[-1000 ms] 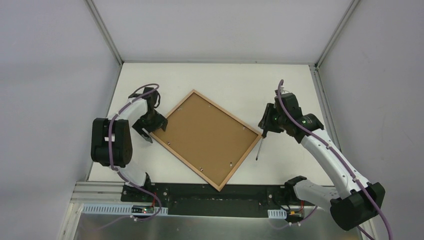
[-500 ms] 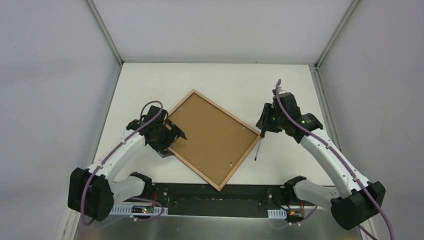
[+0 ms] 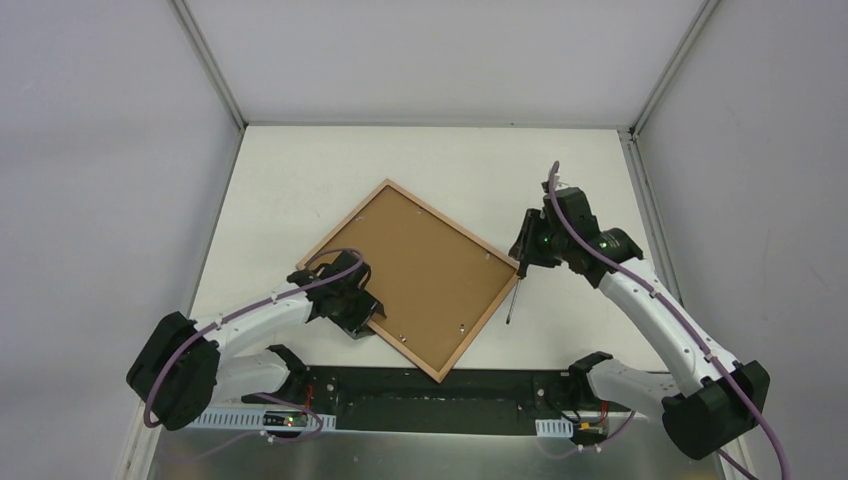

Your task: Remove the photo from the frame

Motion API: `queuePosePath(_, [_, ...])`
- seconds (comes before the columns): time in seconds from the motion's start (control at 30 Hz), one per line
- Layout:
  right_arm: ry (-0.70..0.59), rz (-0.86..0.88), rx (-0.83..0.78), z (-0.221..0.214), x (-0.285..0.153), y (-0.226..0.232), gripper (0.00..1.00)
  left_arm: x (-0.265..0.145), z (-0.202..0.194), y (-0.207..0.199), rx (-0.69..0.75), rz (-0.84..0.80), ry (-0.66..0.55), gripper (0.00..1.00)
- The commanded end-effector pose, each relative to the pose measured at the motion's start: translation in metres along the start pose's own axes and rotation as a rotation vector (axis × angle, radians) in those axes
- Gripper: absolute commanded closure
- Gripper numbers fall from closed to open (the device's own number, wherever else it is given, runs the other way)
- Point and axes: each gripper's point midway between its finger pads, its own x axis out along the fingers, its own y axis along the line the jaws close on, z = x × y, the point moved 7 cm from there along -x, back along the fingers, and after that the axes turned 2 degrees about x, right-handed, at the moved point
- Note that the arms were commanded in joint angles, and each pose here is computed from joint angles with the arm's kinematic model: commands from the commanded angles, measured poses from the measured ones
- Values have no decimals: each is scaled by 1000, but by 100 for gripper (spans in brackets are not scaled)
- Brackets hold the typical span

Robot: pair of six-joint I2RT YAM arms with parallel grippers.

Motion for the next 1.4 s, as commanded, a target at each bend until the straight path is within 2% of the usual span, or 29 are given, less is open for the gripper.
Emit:
queuePosePath(0.0, [-18,32,21,3,2,7,100,13,2,-3,-68,16,-58,59])
queuePosePath(0.03, [-18,29,23,3,4,8,100,14,3,-4,-50,20,-69,66])
queuePosePath(0.17, [-41,-14,12,5,12,5,100,15,13,-10,55,22,-148,82])
queuePosePath(0.27, [-120,-91,-4,15,17,-2,100,13,22,-16,132,30,-134,100])
queuePosePath(0.37, [-230,-165,-19,30,22,-8,100,9,35,-20,208,55,-132,100])
queuePosePath(0.53, [-308,-255,-60,57,35,-6,100,8,66,-19,344,135,-99,100])
queuePosePath(0.77, [-373,-184,-121,86,64,17,100,16,86,-32,573,226,4,100])
queuePosePath(0.97, [-432,-229,-132,112,91,32,100,20,87,-27,579,261,19,100])
queuePosePath(1.1, [-492,-341,-152,118,100,35,100,23,87,-30,561,259,35,100])
queuePosePath(1.37, [-632,-457,-155,110,102,40,100,30,80,-25,422,286,82,100])
